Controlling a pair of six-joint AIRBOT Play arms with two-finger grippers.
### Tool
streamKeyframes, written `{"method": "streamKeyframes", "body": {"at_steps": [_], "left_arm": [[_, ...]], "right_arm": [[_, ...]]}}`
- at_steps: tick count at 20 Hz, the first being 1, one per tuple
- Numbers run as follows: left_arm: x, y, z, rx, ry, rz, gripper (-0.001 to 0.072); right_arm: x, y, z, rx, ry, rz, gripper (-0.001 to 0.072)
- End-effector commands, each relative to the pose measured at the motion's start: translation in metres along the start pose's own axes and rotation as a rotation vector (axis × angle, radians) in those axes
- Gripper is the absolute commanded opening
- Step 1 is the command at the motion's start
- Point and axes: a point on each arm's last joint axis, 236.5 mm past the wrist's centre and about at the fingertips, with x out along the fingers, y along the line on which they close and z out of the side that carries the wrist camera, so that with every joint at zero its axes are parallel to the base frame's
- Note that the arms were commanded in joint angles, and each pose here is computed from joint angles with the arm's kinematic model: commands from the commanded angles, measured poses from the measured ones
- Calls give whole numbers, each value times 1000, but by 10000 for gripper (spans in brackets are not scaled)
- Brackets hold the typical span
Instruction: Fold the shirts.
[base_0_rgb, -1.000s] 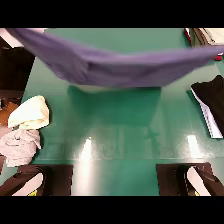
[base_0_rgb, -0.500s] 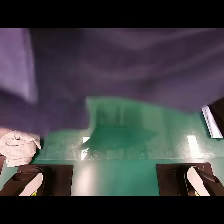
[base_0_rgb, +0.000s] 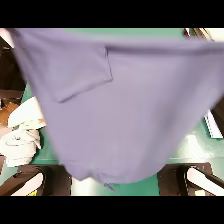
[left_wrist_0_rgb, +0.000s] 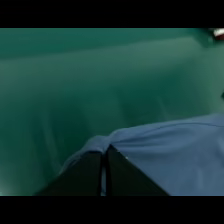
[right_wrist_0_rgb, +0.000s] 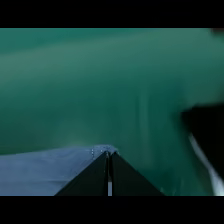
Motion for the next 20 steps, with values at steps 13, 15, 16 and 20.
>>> {"method": "streamKeyframes", "body": {"at_steps": [13, 15, 16, 20], "left_arm": [[249, 182, -69, -129, 83, 140, 23], [249, 184, -66, -94, 73, 146, 24], [248, 184, -73, -64, 106, 146, 24], [232, 182, -137, 21, 391, 132, 24]], "right_arm": [[298, -4, -33, 10, 175, 11, 10], [297, -2, -22, -27, 135, -8, 10], [294, -2, -23, -49, 145, -21, 10], [277, -2, -53, -83, 306, -36, 10]]}}
